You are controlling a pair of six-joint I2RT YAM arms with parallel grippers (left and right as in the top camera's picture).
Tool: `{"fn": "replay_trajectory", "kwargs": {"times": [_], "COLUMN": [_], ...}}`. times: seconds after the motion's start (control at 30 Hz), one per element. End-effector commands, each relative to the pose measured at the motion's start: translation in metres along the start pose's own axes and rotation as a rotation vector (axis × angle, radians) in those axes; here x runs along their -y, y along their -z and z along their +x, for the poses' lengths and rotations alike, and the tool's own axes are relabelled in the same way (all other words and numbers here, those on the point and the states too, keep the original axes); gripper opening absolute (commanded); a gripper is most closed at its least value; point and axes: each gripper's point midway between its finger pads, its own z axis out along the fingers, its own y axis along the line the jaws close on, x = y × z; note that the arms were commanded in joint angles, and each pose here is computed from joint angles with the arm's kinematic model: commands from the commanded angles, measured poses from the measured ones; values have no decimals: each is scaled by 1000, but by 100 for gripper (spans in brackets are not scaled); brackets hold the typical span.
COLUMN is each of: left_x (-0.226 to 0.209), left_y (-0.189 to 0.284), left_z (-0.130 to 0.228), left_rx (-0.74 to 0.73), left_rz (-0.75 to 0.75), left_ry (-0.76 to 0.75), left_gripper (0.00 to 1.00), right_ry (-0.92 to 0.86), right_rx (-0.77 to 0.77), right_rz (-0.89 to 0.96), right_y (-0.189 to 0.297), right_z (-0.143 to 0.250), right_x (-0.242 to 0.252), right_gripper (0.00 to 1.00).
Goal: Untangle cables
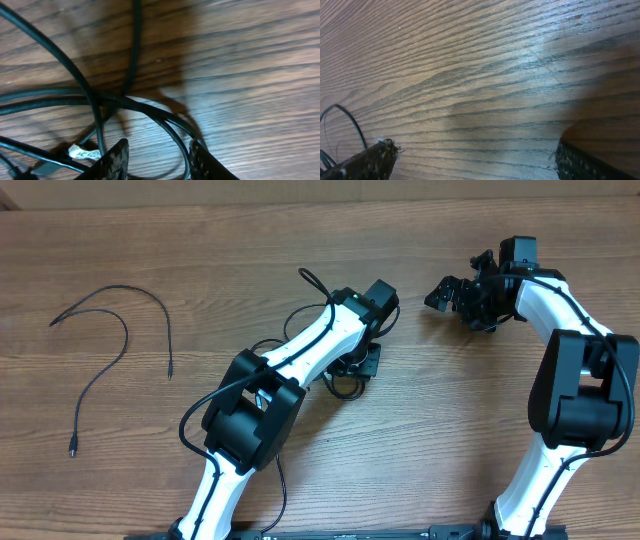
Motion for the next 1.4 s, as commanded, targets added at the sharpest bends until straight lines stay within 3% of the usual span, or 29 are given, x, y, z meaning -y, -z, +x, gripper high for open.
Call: {"fn": "replay_trajectory", "kwargs": {"times": [0.0, 0.17, 0.53, 0.7, 0.83, 1.0, 1.07, 1.17, 1.37], "left_x": [-12, -11, -12, -10, -7, -5, -5, -5, 18], "left_y": [-6, -7, -6, -6, -6, -6, -6, -6, 0], "left_z": [6, 8, 14, 22, 25, 22, 22, 22, 26], "left_rx": [-3, -14, -39, -75, -89, -76, -77, -77, -103], "left_rz": [-66, -59, -63, -51, -31, -24, -24, -24, 117], "left_ry": [5, 5, 5, 5, 7, 5, 4, 3, -120], "left_gripper": [39, 30, 31, 48, 50, 37, 27, 4, 4], "right_ry": [3, 3, 3, 3, 3, 3, 3, 3, 3], "right_rx": [-19, -19, -19, -19, -19, -19, -19, -19, -19], "right_rz": [5, 5, 5, 5, 5, 5, 5, 5, 5], "right_y": [-8, -8, -8, -8, -8, -8, -8, -8, -8], "right_z": [6, 6, 6, 6, 6, 6, 6, 6, 6], "right_x": [3, 3, 4, 4, 4, 4, 4, 4, 4], "right_gripper": [100, 100, 100, 100, 100, 100, 100, 100, 100]}}
